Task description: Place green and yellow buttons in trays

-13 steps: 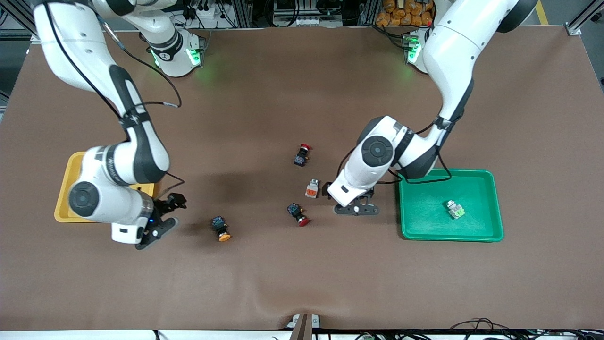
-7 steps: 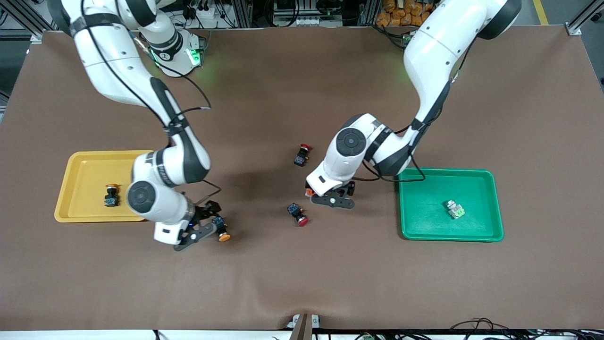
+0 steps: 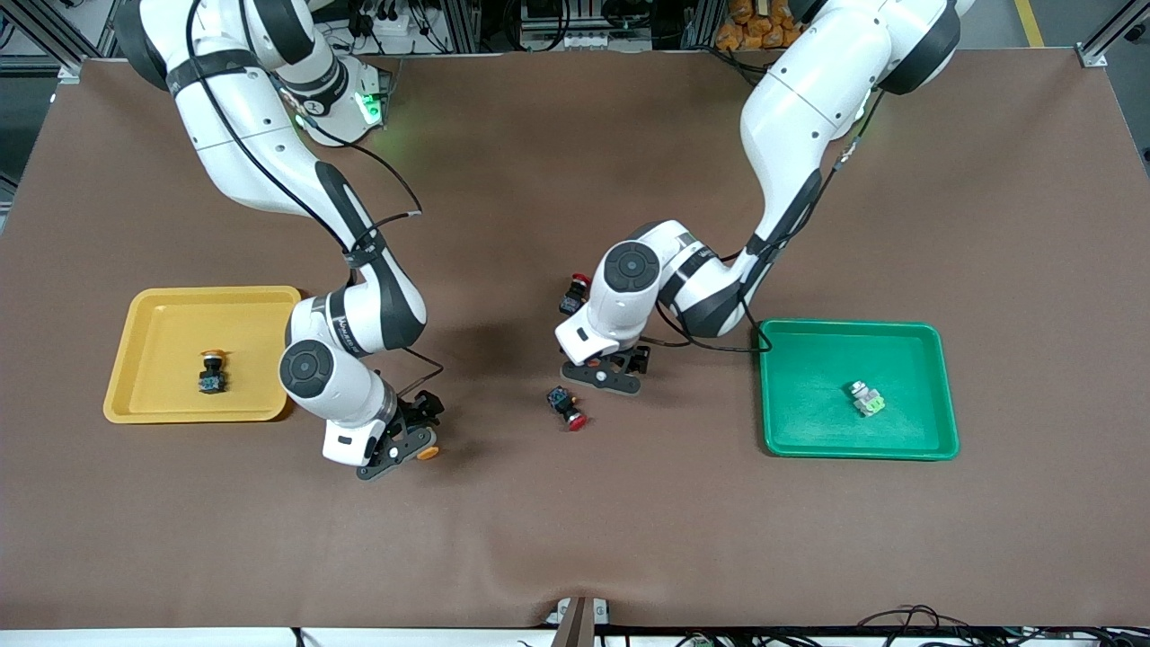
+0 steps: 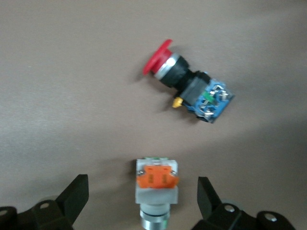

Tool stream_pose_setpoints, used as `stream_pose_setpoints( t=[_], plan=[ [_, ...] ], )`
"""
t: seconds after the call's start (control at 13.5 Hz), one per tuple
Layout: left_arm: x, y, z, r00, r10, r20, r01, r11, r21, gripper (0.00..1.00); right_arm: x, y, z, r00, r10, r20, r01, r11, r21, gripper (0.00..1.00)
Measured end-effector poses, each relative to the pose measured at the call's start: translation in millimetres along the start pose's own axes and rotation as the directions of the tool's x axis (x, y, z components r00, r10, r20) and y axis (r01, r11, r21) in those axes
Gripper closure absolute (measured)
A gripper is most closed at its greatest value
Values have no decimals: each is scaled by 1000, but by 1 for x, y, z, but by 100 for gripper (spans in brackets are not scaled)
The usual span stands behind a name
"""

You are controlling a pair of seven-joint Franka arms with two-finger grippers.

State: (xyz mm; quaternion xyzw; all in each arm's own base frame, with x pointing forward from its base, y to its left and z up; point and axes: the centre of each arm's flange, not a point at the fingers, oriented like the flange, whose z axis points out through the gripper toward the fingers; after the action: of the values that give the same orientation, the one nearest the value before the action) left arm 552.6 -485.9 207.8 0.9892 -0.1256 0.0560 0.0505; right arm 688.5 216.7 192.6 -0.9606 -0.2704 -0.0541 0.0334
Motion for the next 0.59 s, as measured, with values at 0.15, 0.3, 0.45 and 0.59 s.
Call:
stream_pose_setpoints(
  t=[0.15,0.3,0.45,0.59],
  plan=[
    [-3,6,2,1000,31,0,-31,1000,-3,0,-1,0,6,1000,0,2,0,1000,0,0],
    [-5,5,10,998,66,6,-66,998,-4,5,-2,0,11,1000,1,-8,-1,1000,-5,6],
    [-7,5,19,996,93,6,-93,996,-4,10,-3,1,14,1000,1,-9,-1,1000,-6,26],
    [-10,6,25,994,105,9,-105,994,0,26,-2,2,13,1000,2,-11,-2,1000,-9,50]
  ],
)
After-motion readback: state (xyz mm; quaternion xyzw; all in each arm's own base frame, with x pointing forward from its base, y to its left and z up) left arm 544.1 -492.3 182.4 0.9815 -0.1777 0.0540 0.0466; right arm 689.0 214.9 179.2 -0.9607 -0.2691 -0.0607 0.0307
